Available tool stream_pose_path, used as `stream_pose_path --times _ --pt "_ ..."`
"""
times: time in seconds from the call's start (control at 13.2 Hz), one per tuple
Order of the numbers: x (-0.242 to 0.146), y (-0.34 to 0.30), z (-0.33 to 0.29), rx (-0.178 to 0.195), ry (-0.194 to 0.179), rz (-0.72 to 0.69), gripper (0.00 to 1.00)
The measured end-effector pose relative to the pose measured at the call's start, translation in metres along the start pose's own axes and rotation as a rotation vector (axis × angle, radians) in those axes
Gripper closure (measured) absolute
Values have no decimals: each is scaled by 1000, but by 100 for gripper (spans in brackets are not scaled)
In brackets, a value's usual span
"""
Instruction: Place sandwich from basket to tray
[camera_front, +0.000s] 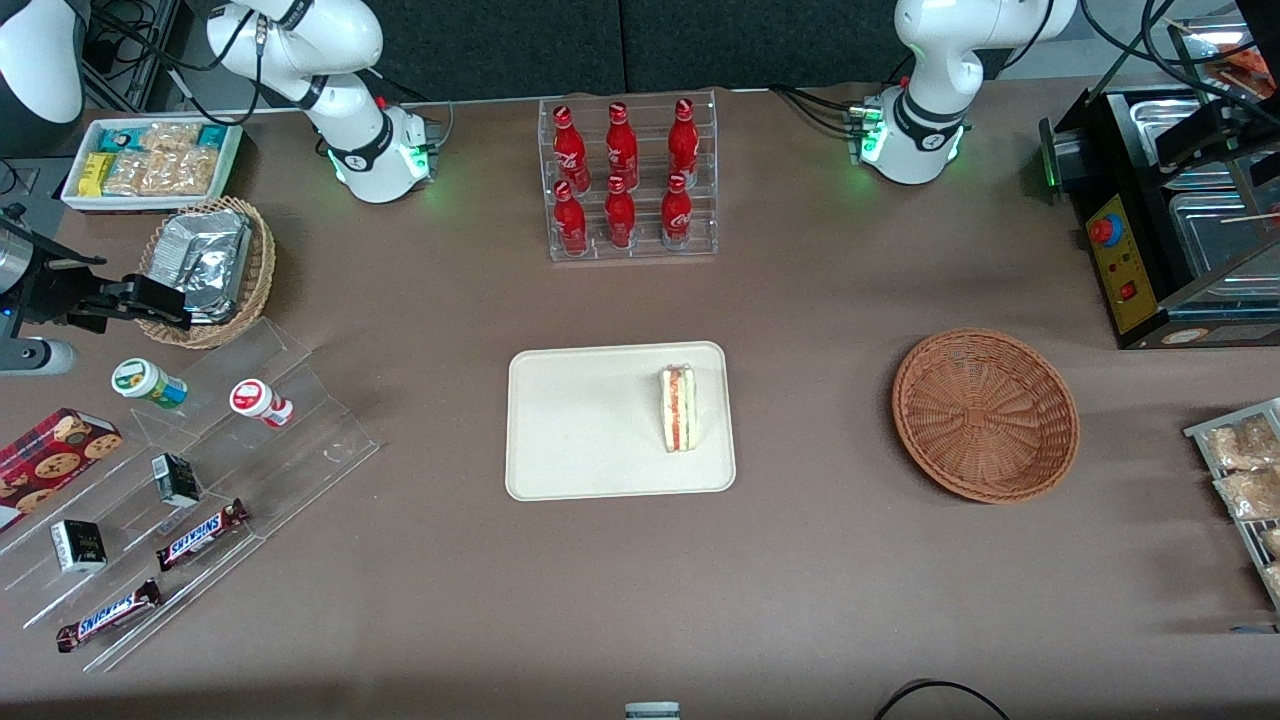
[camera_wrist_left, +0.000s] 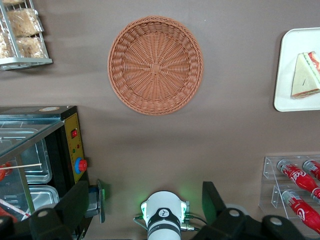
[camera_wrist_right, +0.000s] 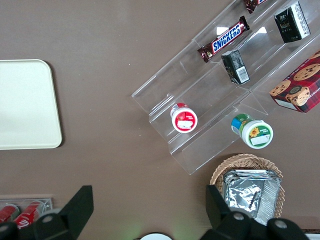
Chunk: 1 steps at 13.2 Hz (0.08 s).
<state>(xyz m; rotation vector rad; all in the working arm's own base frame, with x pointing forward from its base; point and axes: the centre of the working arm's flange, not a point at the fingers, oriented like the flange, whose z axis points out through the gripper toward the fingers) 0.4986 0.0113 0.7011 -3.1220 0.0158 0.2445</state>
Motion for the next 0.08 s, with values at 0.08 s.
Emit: stream_pose_path --times 0.08 --pt "5 0 7 0 -12 0 0"
